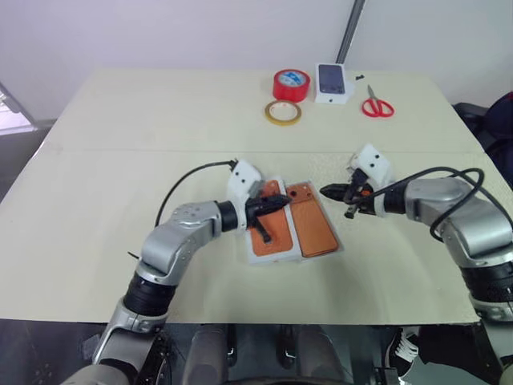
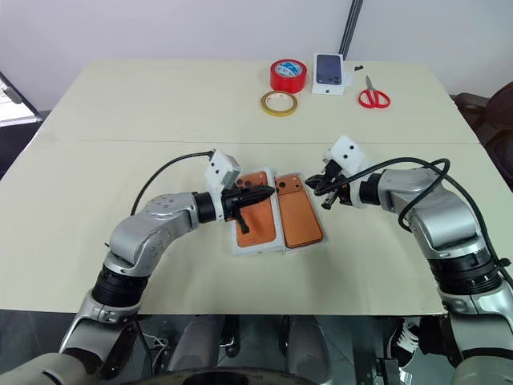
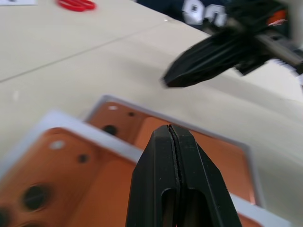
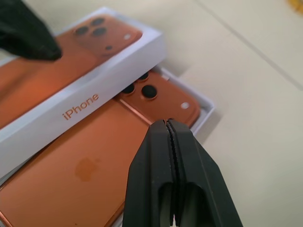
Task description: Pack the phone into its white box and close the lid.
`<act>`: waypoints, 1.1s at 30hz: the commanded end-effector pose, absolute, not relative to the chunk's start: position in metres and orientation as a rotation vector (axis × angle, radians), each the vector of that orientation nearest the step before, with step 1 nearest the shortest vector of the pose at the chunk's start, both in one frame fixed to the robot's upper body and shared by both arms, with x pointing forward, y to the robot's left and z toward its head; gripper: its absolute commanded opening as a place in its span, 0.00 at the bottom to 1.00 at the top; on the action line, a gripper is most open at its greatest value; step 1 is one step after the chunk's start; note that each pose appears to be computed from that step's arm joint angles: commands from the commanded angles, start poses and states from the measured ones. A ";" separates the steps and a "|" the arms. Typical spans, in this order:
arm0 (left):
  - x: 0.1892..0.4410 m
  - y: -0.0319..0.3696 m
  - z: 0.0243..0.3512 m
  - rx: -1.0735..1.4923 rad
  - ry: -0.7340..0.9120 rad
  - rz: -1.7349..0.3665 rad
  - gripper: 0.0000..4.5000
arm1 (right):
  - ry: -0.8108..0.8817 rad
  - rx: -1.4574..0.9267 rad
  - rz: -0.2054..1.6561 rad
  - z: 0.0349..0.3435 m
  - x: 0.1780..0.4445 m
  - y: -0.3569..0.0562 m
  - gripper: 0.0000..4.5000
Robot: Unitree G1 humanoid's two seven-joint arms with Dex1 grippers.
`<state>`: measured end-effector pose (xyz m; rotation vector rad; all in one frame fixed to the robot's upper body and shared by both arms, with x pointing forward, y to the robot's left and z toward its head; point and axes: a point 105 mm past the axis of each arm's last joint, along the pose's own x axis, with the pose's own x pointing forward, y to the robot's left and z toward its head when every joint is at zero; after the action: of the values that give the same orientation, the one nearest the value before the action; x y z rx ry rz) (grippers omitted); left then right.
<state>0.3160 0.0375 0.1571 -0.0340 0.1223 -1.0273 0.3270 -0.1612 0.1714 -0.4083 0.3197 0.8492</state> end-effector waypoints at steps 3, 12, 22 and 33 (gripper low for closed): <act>0.319 0.095 0.173 -0.024 0.101 -0.856 0.00 | 0.296 -0.472 0.859 0.183 0.322 -0.153 0.01; 0.301 0.117 0.127 0.113 0.340 -0.841 0.00 | 0.348 -0.613 0.916 0.165 0.315 -0.137 0.01; 0.296 0.067 0.105 0.162 0.399 -0.987 0.00 | 0.387 -0.599 0.952 0.152 0.311 -0.113 0.01; 0.295 0.032 0.118 0.126 0.339 -1.095 0.00 | 0.399 -0.633 0.960 0.152 0.305 -0.116 0.01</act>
<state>0.2994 0.0541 0.0951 0.1216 0.4410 -0.9951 0.3159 -0.1302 0.1455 -0.6158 0.4425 0.8804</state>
